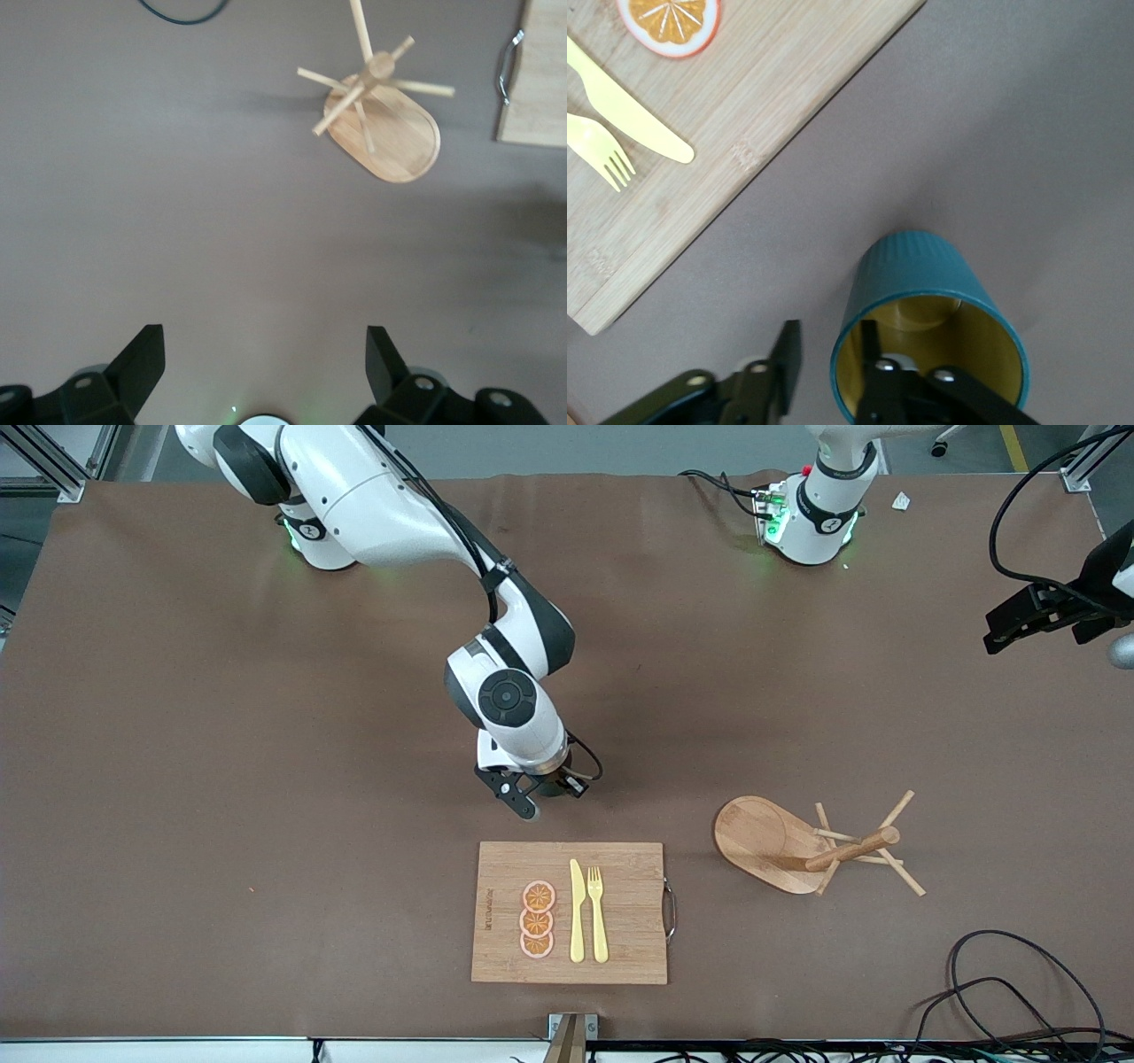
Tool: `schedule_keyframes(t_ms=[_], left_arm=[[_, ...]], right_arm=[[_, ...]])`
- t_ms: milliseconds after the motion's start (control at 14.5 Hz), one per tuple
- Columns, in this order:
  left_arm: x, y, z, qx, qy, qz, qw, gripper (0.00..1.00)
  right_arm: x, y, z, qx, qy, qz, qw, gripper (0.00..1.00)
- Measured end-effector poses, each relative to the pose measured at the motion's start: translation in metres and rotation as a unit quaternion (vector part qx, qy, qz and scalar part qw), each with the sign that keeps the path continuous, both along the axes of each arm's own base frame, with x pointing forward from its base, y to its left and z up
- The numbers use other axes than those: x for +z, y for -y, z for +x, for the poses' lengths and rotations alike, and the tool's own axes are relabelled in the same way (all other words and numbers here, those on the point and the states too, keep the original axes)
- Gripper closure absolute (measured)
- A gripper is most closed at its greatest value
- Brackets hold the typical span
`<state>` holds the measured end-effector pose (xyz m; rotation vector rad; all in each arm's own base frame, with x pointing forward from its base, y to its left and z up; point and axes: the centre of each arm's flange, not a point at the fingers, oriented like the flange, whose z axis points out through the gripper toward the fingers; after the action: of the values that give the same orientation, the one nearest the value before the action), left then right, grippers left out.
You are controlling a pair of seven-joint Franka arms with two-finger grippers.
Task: Transfer cup from left to right arm and place
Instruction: 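Grasp the teal mug with the right gripper while the left gripper withdraws, then carry the teal mug away from the cutting board with the right gripper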
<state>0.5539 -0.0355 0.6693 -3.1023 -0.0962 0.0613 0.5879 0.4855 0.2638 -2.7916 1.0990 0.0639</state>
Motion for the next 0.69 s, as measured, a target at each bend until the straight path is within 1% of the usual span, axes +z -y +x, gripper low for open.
schedule_keyframes(t_ms=[69,138,206,275,413,550,619,688], left_arm=[[-0.001,-0.003,-0.002,-0.003,-0.003,-0.002,1.000,0.00],[-0.002,-0.006,-0.004,-0.004,-0.005,-0.002,1.000,0.00],[-0.003,-0.008,-0.006,-0.003,-0.006,-0.002,1.000,0.00],[-0.003,-0.008,-0.009,-0.002,-0.007,-0.001,1.000,0.00],[-0.003,-0.007,-0.016,-0.003,-0.006,0.001,1.000,0.00],[-0.002,-0.006,-0.022,-0.003,-0.006,0.003,1.000,0.00],[-0.001,-0.005,-0.025,-0.004,-0.005,0.003,1.000,0.00],[-0.001,-0.004,-0.028,-0.005,-0.005,0.004,1.000,0.00]], right_arm=[[-0.001,0.000,0.000,0.004,0.001,-0.003,1.000,0.83],[-0.001,0.000,-0.001,0.008,0.002,-0.006,1.000,0.89],[-0.002,-0.001,-0.001,0.013,0.003,-0.007,1.000,0.90],[-0.002,-0.002,-0.003,0.019,0.003,-0.011,1.000,0.94],[0.003,-0.001,-0.005,0.033,-0.006,-0.026,0.999,0.95],[0.006,0.008,-0.006,0.079,-0.031,-0.055,0.995,0.95],[0.011,0.017,-0.002,0.107,-0.040,-0.065,0.991,0.95],[0.021,0.031,0.007,0.132,-0.040,-0.068,0.988,0.95]])
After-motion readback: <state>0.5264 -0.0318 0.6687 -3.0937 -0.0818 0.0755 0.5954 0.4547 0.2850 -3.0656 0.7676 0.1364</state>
